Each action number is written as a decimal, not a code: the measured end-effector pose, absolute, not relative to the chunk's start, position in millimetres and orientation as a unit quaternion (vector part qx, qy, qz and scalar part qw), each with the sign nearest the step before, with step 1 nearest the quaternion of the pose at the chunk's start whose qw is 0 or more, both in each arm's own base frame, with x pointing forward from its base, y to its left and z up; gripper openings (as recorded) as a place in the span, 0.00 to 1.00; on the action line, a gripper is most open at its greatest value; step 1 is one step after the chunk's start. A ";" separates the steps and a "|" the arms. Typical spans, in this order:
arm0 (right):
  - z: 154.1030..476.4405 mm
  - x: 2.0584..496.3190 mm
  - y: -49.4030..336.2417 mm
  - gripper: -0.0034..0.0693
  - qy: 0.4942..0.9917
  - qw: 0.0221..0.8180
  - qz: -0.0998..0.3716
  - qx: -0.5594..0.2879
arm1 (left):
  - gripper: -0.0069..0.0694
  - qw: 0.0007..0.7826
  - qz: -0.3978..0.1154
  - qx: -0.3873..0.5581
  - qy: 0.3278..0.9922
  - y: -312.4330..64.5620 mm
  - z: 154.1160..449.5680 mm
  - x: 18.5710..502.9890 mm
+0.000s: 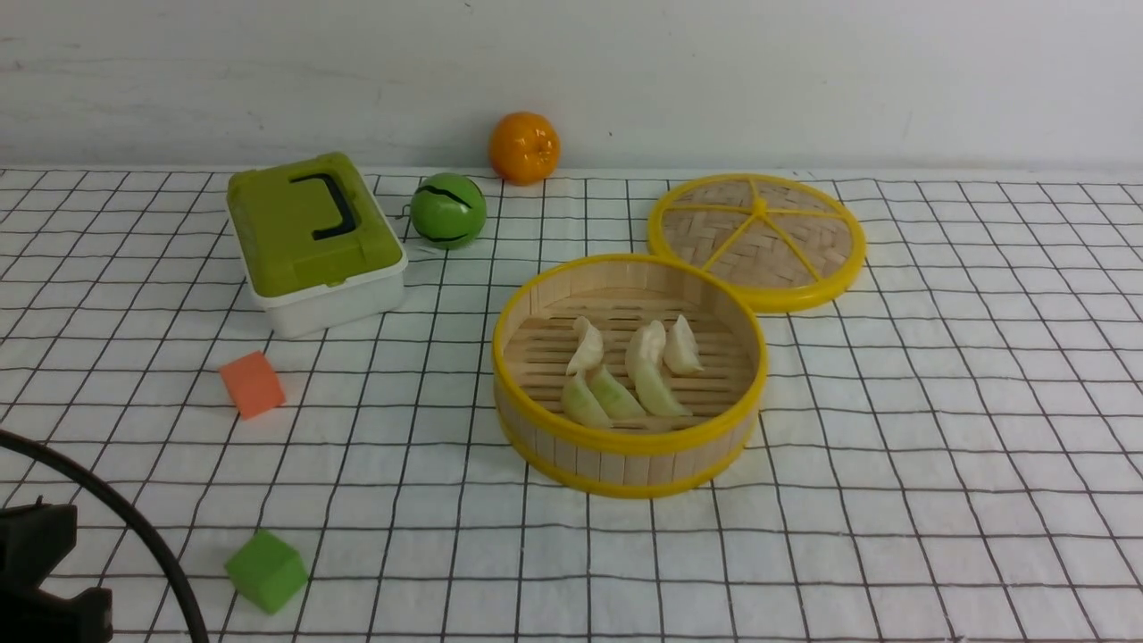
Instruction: Put the dumplings into the steamer on the table with the white tablecloth.
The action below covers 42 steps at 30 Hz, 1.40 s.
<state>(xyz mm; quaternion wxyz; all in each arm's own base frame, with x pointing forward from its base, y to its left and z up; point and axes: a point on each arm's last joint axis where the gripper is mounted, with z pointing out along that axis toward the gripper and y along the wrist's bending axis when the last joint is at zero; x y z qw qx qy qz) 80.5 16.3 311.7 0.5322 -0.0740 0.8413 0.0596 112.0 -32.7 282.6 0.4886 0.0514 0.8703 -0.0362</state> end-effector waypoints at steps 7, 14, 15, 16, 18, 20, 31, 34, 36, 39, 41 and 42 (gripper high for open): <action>252.7 68.0 19.4 0.05 0.853 0.509 0.105 -0.048 | 0.14 0.489 -0.036 0.051 0.870 -32.7 282.6 112.0; 235.4 67.7 15.9 0.05 0.863 0.496 0.073 -0.062 | 0.14 0.489 -0.036 0.051 0.870 -32.7 282.6 112.0; 235.4 67.7 15.9 0.05 0.863 0.496 0.073 -0.062 | 0.14 0.489 -0.036 0.051 0.870 -32.7 282.6 112.0; 233.2 67.7 15.1 0.04 0.863 0.497 0.066 -0.065 | 0.14 0.489 -0.036 0.051 0.870 -32.7 282.6 112.0; 225.8 67.6 14.0 0.04 0.855 0.510 0.061 -0.065 | 0.14 0.489 -0.036 0.051 0.870 -32.7 282.6 112.0; 219.8 67.5 13.4 0.04 0.849 0.521 0.057 -0.064 | 0.14 0.489 -0.036 0.051 0.870 -32.7 282.6 112.0; 174.3 53.6 5.6 0.04 0.795 0.605 0.031 -0.024 | 0.15 0.486 -0.034 0.050 0.872 -32.1 282.1 111.8; 173.0 52.6 4.8 0.04 0.803 0.596 0.025 -0.019 | 0.16 0.485 -0.032 0.050 0.872 -31.9 281.9 111.7; 173.2 52.4 4.7 0.04 0.804 0.594 0.024 -0.019 | 0.16 0.485 -0.033 0.050 0.872 -31.9 281.9 111.7; 173.0 52.2 4.6 0.04 0.806 0.592 0.024 -0.018 | 0.16 0.485 -0.033 0.050 0.872 -31.9 281.9 111.7; 173.0 52.2 4.6 0.04 0.806 0.592 0.024 -0.018 | 0.17 0.485 -0.033 0.050 0.872 -31.9 281.9 111.7; 172.9 52.2 4.6 0.04 0.806 0.591 0.024 -0.018 | 0.17 0.485 -0.033 0.050 0.872 -31.9 281.9 111.7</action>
